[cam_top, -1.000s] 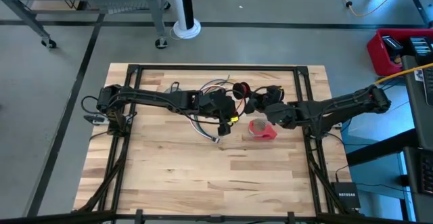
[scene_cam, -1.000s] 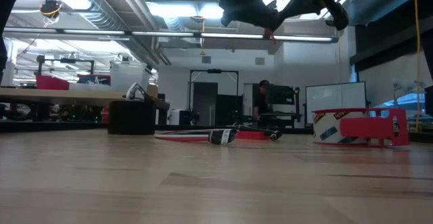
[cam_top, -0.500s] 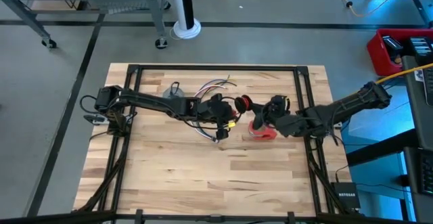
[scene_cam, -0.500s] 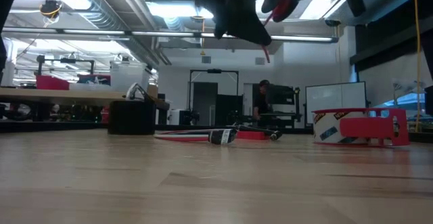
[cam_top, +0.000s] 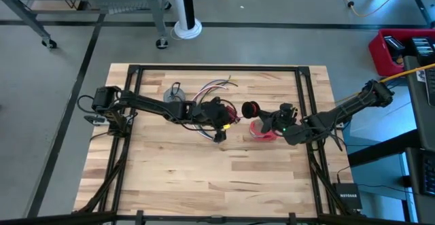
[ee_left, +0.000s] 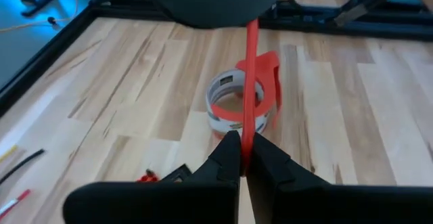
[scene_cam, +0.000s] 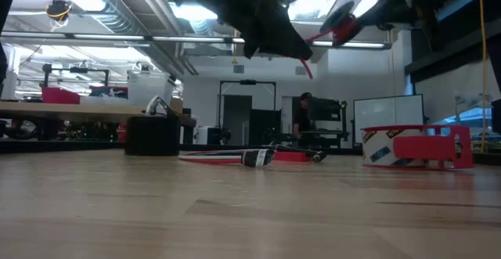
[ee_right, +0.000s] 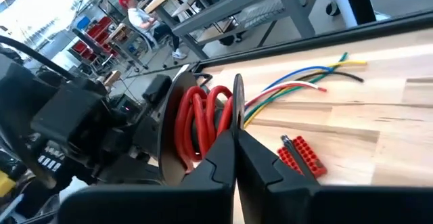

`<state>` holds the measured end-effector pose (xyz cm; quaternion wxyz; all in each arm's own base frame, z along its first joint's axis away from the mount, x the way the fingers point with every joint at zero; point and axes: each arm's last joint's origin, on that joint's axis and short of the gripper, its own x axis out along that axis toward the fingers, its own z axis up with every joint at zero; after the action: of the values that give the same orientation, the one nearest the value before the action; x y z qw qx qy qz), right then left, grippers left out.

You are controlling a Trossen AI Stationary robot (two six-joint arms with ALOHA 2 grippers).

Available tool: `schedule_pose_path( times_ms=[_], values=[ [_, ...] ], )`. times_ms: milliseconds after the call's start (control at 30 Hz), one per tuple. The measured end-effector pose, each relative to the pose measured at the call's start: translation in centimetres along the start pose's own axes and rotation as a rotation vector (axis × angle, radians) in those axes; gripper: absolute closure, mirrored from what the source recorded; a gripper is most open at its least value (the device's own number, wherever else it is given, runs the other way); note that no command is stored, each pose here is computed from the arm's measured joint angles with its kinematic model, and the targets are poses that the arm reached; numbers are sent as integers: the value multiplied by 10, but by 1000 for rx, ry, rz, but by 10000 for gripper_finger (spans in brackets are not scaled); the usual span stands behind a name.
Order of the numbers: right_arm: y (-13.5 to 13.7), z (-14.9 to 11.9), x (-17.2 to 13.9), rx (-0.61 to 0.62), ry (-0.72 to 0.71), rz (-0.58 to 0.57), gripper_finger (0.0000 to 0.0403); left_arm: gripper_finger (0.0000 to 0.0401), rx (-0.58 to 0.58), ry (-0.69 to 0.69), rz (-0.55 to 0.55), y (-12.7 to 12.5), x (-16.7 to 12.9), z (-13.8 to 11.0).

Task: Coil cords
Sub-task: Coil the red wire onto the spool

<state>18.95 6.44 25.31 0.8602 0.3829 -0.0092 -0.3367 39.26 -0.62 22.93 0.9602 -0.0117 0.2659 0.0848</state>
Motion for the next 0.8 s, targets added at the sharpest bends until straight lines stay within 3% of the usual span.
schedule_pose_path(
  times_ms=[167, 367, 533, 800],
  values=[
    [-21, -6, -1, 32, -5, 17, 400, 401, -30, -74, -22, 2, 3, -10],
    [-35, -11, -2, 75, 10, 138, 400, 401, -54, -126, -20, 9, 6, -22],
    [-41, -14, -3, 37, 28, 271, 400, 401, -89, -140, -12, 18, 7, -28],
    [-43, -26, -1, -37, 148, 341, 400, 401, -174, -124, -90, 34, 9, -29]
  ],
)
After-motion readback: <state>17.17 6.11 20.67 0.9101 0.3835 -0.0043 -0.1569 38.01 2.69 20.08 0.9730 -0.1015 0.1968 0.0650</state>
